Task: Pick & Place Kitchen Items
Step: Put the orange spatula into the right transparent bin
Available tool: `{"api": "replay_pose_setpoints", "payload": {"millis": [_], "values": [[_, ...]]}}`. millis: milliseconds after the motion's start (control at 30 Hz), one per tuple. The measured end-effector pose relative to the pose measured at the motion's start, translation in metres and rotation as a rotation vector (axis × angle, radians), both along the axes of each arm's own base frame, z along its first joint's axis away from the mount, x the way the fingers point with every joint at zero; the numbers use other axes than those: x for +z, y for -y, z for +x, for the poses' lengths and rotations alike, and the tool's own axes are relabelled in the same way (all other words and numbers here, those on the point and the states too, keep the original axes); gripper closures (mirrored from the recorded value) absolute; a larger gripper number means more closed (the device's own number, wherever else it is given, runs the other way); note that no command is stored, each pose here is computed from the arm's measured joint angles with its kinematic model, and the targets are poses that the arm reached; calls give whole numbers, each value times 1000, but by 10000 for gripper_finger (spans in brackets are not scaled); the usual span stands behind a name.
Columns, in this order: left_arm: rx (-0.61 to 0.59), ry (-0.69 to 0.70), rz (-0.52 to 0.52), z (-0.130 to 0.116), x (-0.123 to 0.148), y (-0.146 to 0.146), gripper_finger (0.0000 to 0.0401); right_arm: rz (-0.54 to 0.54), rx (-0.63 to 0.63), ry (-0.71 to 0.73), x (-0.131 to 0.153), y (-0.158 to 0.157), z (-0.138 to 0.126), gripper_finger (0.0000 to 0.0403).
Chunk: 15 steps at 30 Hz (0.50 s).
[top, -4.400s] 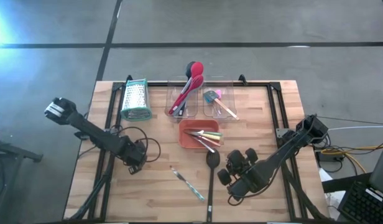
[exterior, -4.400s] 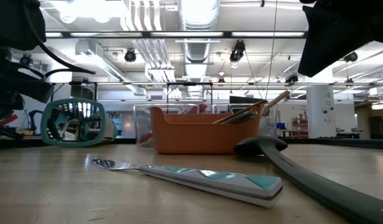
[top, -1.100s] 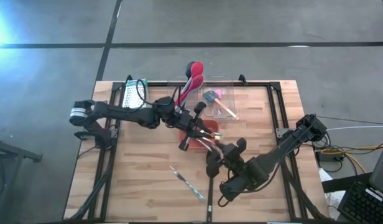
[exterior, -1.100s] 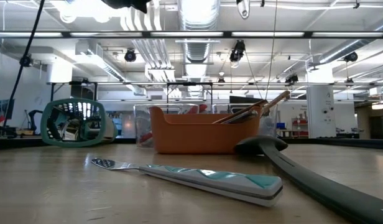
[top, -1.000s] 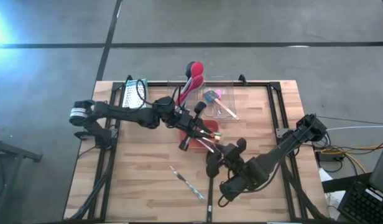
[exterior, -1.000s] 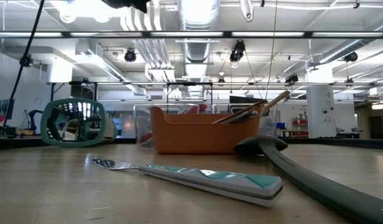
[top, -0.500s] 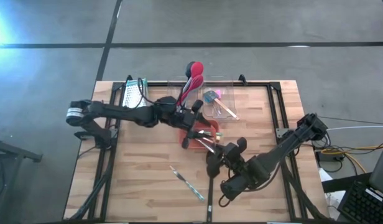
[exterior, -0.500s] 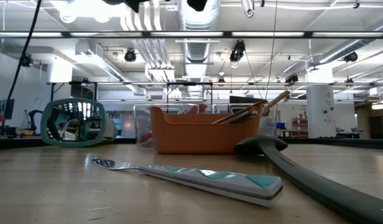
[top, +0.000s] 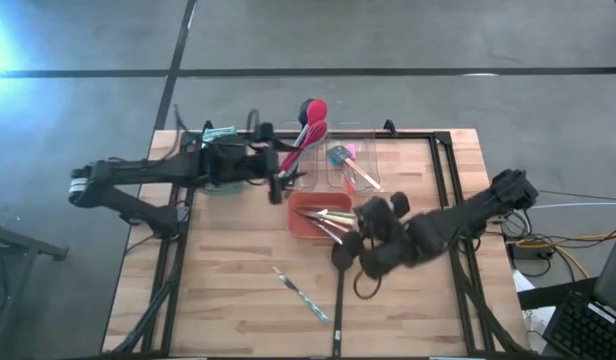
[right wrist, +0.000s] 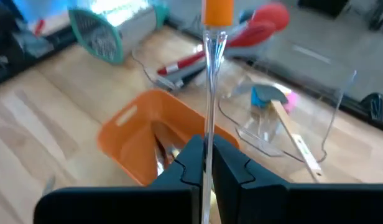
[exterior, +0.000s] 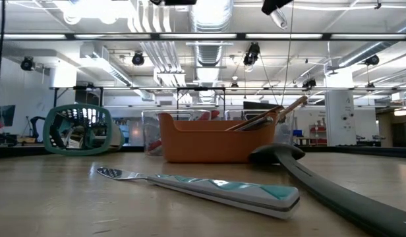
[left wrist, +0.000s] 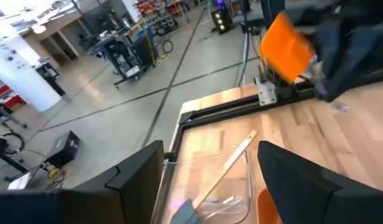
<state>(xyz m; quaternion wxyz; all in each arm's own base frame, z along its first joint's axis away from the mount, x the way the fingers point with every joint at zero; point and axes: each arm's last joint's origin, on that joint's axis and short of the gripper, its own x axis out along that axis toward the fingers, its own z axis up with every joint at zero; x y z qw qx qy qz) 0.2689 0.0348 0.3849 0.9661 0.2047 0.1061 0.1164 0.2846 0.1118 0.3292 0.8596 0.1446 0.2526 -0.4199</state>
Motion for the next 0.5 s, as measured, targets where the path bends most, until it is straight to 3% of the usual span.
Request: {"api": "replay_pose_setpoints", "payload": {"millis": [333,500], "values": [[67,52,-14,-54,27,3,135,229,-3,-122,36,107,-13,394],[75,96,-12,-73,37,5,136,337,-10,-158,37,155,-20,394]]}}
